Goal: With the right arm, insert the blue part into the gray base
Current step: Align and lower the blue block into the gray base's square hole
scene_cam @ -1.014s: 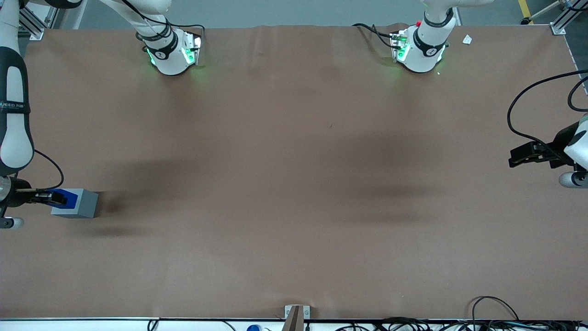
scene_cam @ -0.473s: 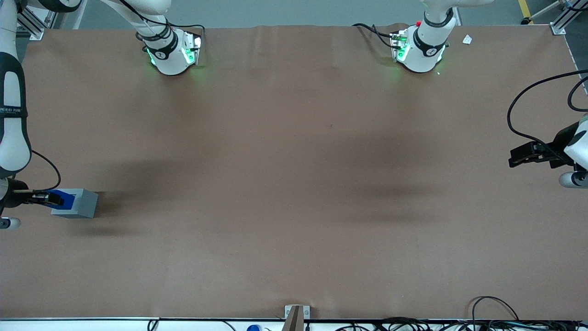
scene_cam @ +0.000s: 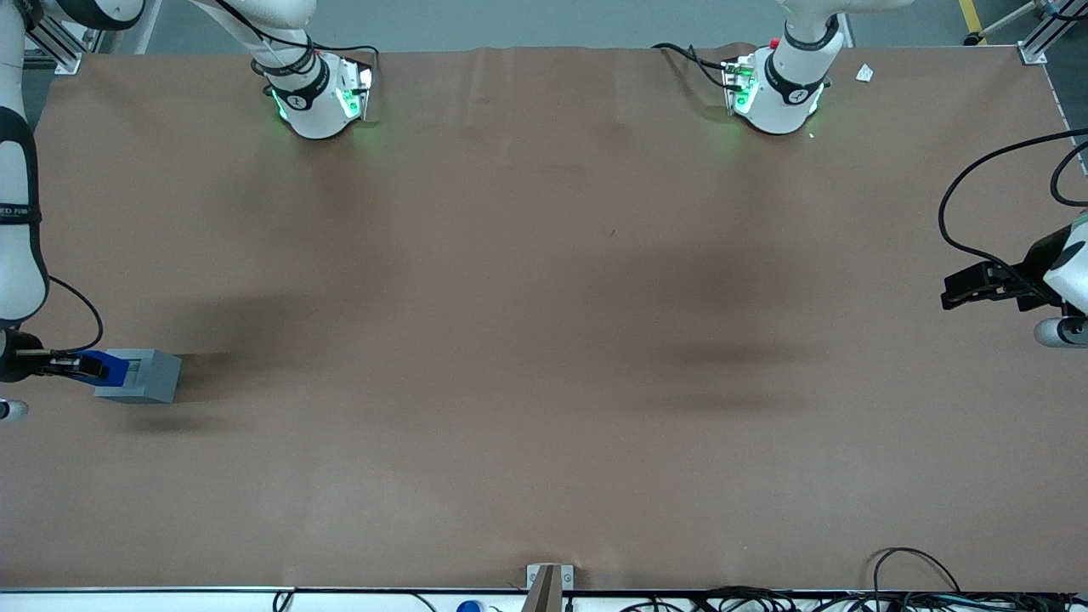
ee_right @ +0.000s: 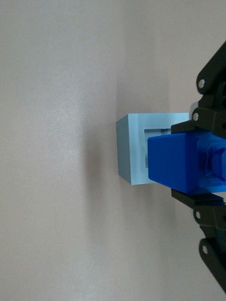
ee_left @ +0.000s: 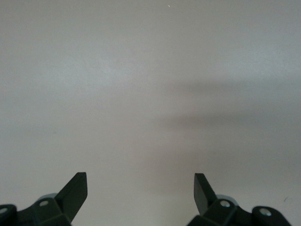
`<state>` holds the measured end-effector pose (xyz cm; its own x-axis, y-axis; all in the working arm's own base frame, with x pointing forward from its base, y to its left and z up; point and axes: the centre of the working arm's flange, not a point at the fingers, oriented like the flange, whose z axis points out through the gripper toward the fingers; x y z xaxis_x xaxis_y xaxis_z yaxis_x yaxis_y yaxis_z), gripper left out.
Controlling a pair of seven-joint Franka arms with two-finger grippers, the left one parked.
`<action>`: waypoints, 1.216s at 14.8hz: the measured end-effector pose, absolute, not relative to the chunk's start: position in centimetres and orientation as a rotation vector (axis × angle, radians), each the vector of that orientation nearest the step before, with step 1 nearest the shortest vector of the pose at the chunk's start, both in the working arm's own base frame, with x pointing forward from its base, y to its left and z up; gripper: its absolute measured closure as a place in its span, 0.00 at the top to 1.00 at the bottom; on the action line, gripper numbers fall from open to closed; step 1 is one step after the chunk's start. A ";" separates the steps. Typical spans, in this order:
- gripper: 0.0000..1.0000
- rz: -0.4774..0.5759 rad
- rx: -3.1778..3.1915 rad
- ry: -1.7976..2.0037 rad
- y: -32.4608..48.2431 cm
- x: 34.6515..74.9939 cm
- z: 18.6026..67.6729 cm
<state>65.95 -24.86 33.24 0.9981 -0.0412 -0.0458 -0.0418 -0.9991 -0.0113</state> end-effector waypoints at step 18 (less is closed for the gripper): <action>0.51 0.083 -3.125 0.046 -25.9 65.3 30.2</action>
<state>65.30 -25.94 30.24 0.9982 -0.0287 -0.0530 -0.0295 -0.9995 -0.0144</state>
